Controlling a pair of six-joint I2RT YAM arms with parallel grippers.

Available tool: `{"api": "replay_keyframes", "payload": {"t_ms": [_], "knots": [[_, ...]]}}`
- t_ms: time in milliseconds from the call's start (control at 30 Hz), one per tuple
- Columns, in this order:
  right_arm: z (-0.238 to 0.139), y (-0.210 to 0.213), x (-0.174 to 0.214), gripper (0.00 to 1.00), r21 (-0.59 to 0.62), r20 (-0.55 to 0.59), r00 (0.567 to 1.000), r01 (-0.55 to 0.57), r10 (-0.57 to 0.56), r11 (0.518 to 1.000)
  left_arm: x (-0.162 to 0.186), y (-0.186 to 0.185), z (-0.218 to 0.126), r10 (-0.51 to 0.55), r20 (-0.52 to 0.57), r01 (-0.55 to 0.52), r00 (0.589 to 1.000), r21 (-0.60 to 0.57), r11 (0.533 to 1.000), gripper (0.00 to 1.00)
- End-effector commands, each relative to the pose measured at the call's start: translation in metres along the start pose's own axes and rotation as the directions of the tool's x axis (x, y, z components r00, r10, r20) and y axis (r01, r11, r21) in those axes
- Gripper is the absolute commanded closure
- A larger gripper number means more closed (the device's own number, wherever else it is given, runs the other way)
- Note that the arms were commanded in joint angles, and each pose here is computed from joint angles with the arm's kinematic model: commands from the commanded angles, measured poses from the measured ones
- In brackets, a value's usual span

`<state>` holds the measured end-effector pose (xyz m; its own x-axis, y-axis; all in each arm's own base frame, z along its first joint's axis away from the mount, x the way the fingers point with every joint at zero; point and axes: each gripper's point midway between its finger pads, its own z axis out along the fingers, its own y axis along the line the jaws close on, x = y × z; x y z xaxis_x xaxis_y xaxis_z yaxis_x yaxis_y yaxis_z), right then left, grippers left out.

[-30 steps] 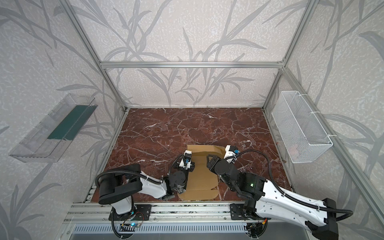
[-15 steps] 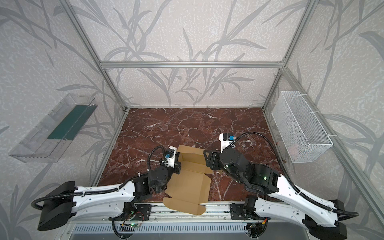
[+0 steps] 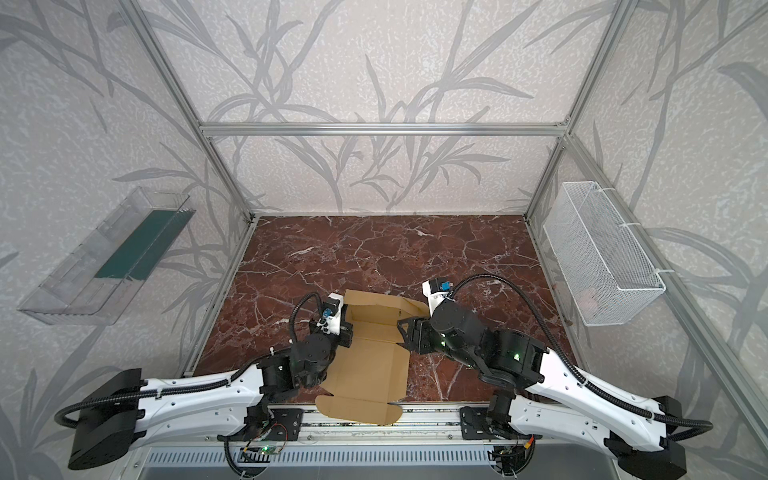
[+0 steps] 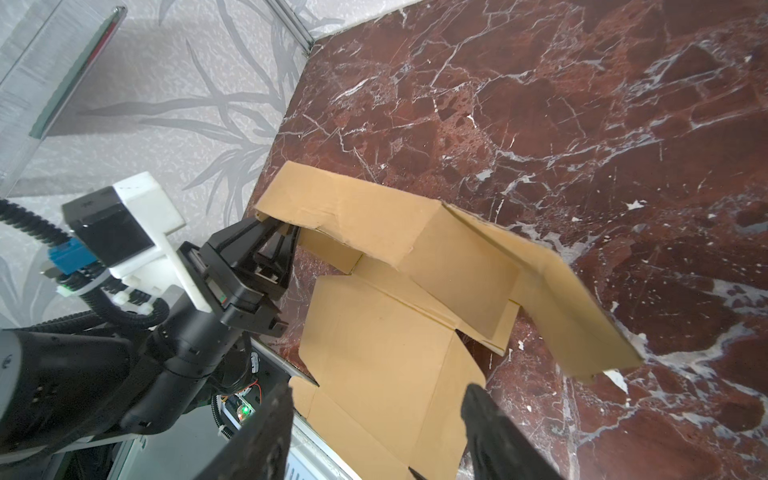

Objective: Fold the paper box

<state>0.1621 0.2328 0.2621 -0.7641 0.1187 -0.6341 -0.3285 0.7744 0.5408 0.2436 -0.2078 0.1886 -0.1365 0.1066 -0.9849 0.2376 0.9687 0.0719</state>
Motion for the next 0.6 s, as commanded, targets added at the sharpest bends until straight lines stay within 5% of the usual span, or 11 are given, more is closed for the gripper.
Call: {"api": "replay_keyframes", "payload": {"t_ms": [0, 567], "knots": [[0.007, 0.005, -0.002, 0.35, -0.037, -0.007, 1.000, -0.002, 0.002, 0.999, 0.002, -0.003, 0.003, -0.055, 0.039, 0.054, 0.998, 0.014, 0.998, 1.00], [0.063, -0.010, 0.001, 0.37, -0.082, -0.139, 0.979, -0.161, 0.149, 0.984, 0.025, -0.001, 0.005, -0.083, 0.086, 0.083, 0.993, 0.001, 0.997, 1.00]]}}
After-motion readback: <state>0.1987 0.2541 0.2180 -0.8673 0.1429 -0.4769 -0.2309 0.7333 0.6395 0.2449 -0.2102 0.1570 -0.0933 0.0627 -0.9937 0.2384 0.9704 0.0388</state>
